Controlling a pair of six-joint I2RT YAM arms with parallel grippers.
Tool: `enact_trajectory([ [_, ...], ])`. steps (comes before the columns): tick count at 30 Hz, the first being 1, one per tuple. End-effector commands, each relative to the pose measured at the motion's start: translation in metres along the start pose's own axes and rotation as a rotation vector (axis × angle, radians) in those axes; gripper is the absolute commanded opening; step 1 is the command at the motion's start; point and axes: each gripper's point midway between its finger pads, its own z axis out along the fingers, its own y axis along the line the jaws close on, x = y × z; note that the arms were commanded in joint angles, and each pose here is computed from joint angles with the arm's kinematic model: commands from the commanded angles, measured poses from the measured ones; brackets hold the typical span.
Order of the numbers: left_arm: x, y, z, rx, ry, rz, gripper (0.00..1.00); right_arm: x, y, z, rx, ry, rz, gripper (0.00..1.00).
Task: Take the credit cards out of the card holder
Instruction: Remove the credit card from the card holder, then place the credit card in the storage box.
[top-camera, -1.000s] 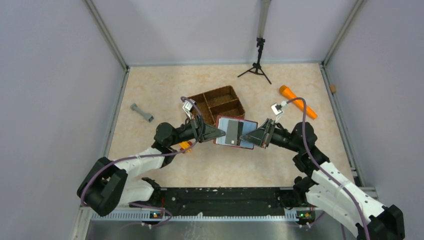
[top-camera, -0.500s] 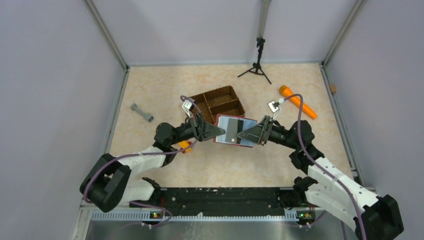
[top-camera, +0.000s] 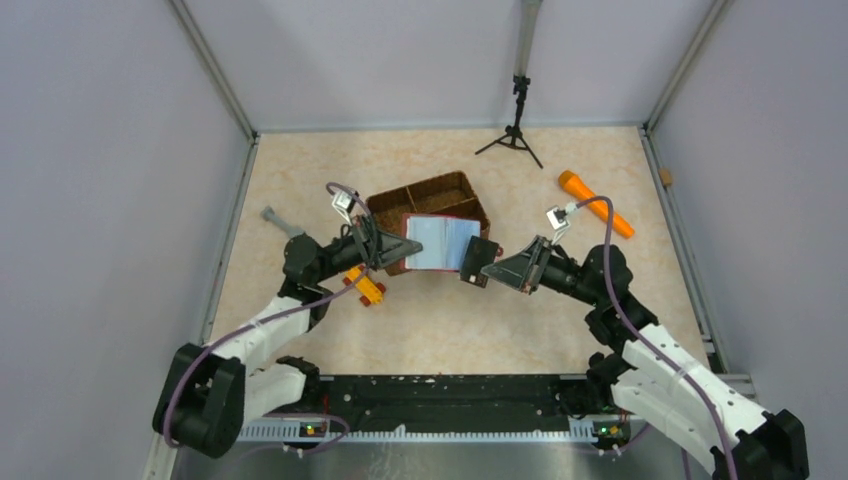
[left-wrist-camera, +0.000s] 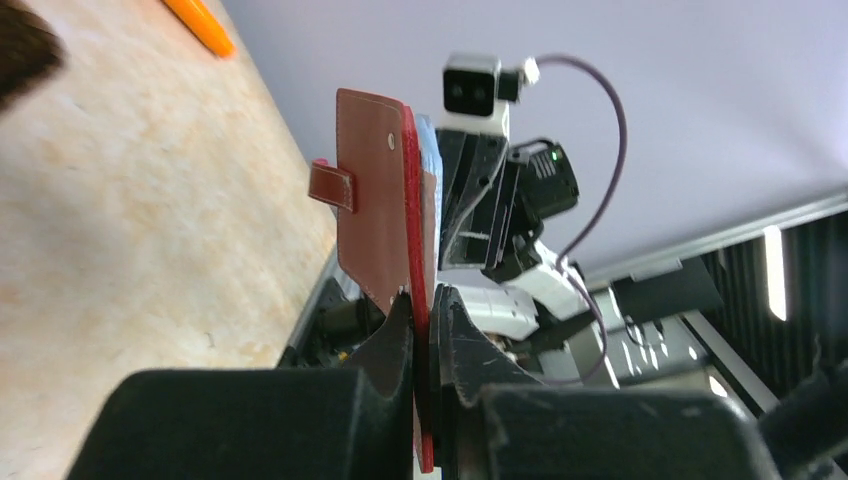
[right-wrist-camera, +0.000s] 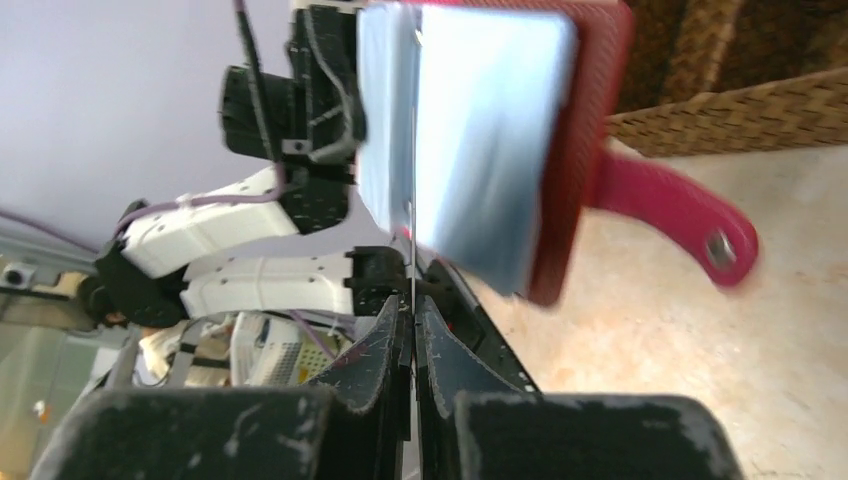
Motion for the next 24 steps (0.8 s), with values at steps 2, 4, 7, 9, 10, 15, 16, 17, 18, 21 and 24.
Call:
enact_trajectory([
  [2, -0.025, 0.008, -0.019, -0.187, -0.048, 0.102, 0.0, -0.02, -0.015, -0.003, 0.135, -0.071, -0.091, 0.01],
  [4, -0.034, 0.013, -0.026, -0.255, -0.059, 0.128, 0.0, -0.03, -0.026, -0.002, 0.205, -0.111, -0.102, 0.01],
  [7, -0.055, 0.011, -0.039, -0.329, -0.114, 0.177, 0.0, -0.048, -0.041, 0.001, 0.297, -0.187, -0.065, 0.0],
  [9, -0.069, 0.009, -0.049, -0.38, -0.157, 0.211, 0.0, -0.055, -0.041, 0.01, 0.274, -0.232, 0.004, 0.0],
  [10, -0.075, 0.007, -0.054, -0.407, -0.178, 0.233, 0.0, -0.058, -0.039, 0.016, 0.241, -0.248, 0.038, 0.0],
  [15, -0.1, -0.005, -0.075, -0.521, -0.247, 0.303, 0.0, -0.078, -0.049, 0.046, 0.293, -0.309, 0.216, 0.0],
  [16, -0.103, -0.006, -0.079, -0.541, -0.261, 0.31, 0.0, -0.08, -0.055, 0.05, 0.335, -0.326, 0.248, 0.0],
  [17, -0.106, -0.009, -0.082, -0.554, -0.274, 0.321, 0.0, -0.083, -0.06, 0.053, 0.367, -0.355, 0.279, 0.0],
  [18, -0.108, -0.011, -0.085, -0.565, -0.285, 0.331, 0.0, -0.087, -0.064, 0.054, 0.388, -0.397, 0.302, 0.0],
  [21, -0.11, -0.015, -0.092, -0.602, -0.318, 0.363, 0.0, -0.098, -0.069, 0.06, 0.419, -0.494, 0.337, 0.0],
  [24, -0.119, -0.02, -0.107, -0.658, -0.388, 0.404, 0.0, -0.099, -0.085, 0.065, 0.517, -0.541, 0.421, 0.0],
])
